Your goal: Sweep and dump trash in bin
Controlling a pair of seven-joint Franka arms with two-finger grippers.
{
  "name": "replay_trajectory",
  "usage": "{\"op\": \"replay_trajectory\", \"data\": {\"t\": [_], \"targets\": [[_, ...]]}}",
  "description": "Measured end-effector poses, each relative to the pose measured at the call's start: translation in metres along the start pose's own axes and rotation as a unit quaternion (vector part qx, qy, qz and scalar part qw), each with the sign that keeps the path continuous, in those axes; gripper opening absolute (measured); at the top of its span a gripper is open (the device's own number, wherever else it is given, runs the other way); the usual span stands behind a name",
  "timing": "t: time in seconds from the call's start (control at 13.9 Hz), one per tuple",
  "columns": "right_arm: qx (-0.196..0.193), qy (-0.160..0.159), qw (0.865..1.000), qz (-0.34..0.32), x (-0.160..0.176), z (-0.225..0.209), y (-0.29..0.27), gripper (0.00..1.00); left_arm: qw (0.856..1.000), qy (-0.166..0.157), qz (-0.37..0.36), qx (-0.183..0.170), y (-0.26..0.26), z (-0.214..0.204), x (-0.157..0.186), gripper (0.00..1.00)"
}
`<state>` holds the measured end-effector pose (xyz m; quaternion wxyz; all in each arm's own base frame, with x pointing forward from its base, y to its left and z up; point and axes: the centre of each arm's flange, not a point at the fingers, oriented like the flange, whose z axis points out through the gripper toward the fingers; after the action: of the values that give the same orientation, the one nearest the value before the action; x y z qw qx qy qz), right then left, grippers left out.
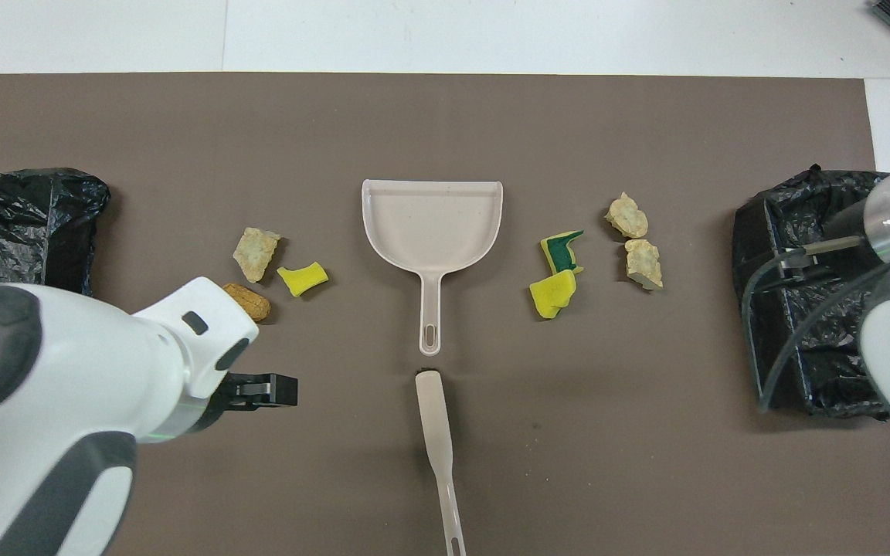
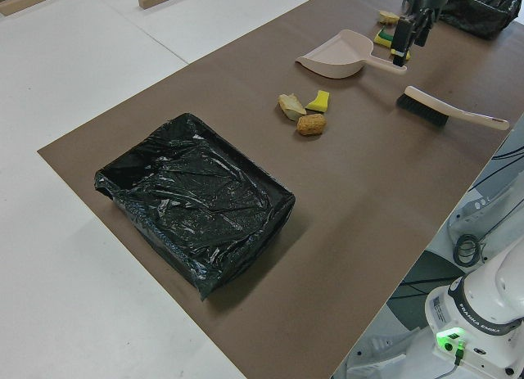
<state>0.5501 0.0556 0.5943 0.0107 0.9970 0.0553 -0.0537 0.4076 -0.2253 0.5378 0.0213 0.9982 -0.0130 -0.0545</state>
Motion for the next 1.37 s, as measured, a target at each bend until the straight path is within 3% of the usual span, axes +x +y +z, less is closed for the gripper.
{"op": "replay_trajectory", "data": {"t": [0.29,0.43,0.87,1.37], "targets": [[0.016,-0.022,0.999,0.02,0.032,0.043,-0.054,1.0,1.0,0.011,0.001,-0.004,0.06,0.045,-0.035,1.0],[0.02,-0.01,0.999,0.024,0.05,0.063,-0.087,1.0,1.0,0.023,-0.005,-0.011,0.09,0.074,-0.056,1.0],[0.054,0.028,0.998,0.032,0.083,0.112,-0.173,1.0,0.999,0.008,0.043,-0.005,0.17,0.174,-0.107,1.0],[0.054,0.037,0.998,0.006,0.091,0.157,-0.245,1.0,0.998,-0.008,0.065,-0.003,0.201,0.21,-0.139,1.0]]}}
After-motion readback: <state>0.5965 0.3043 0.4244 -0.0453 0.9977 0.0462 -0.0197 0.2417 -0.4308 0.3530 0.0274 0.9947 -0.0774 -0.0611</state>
